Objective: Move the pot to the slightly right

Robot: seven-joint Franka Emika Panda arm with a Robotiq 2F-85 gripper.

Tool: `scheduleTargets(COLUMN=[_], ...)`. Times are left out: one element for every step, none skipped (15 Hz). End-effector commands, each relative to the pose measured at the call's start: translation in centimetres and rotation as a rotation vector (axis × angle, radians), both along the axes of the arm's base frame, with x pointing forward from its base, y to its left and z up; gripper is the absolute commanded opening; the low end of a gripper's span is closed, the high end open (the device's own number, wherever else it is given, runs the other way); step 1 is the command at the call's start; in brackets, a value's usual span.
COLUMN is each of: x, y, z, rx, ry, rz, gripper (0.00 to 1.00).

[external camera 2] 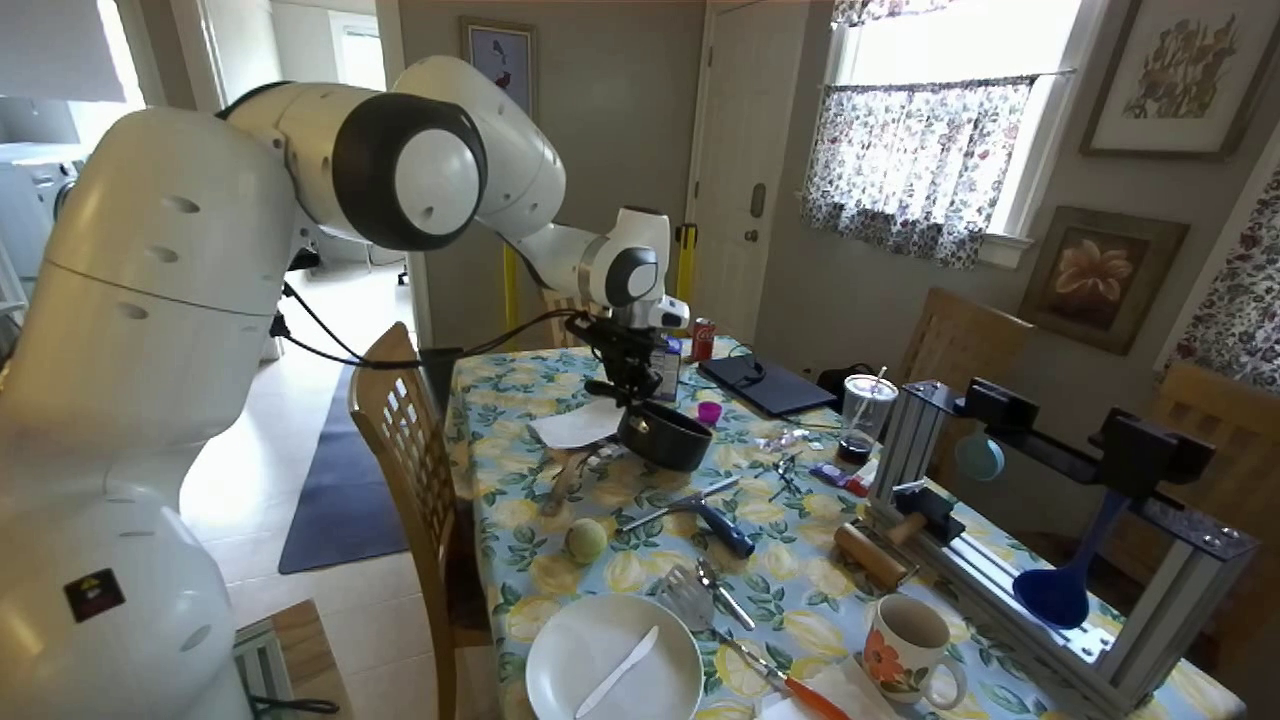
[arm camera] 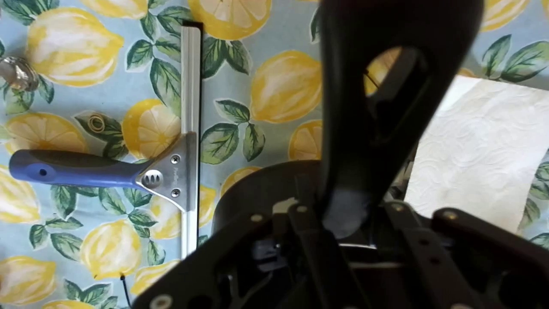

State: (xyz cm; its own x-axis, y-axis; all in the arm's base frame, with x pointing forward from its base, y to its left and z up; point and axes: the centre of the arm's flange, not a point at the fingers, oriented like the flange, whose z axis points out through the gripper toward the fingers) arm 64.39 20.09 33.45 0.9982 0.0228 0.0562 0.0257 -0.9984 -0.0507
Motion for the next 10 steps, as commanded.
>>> scheduleTargets(x=[-0.9, -0.9, -0.9, -0.9, -0.8, -0.8, -0.7, -0.7, -0.6, -0.6], y=[-0.4, -0.4, -0.3, -0.3, -0.3, -0.3, -0.2, -0.1, -0.1, 0.0], z=[0.6, 0.6, 0.9, 1.1, 1.3, 1.8, 2.1, 2.3, 2.5, 2.6], rx=[-0.018, -0.024, -0.038, -0.055, -0.072, -0.092, -0.112, -0.130, -0.143, -0.152], ry=[-0.021, -0.026, -0.042, -0.057, -0.077, -0.108, -0.134, -0.161, -0.183, -0.197], rz=[-0.028, -0.028, -0.025, -0.020, -0.011, 0.000, 0.011, 0.017, 0.023, 0.024], gripper=[0.07, 0.07, 0.07, 0.07, 0.07, 0.07, 0.07, 0.07, 0.07, 0.07])
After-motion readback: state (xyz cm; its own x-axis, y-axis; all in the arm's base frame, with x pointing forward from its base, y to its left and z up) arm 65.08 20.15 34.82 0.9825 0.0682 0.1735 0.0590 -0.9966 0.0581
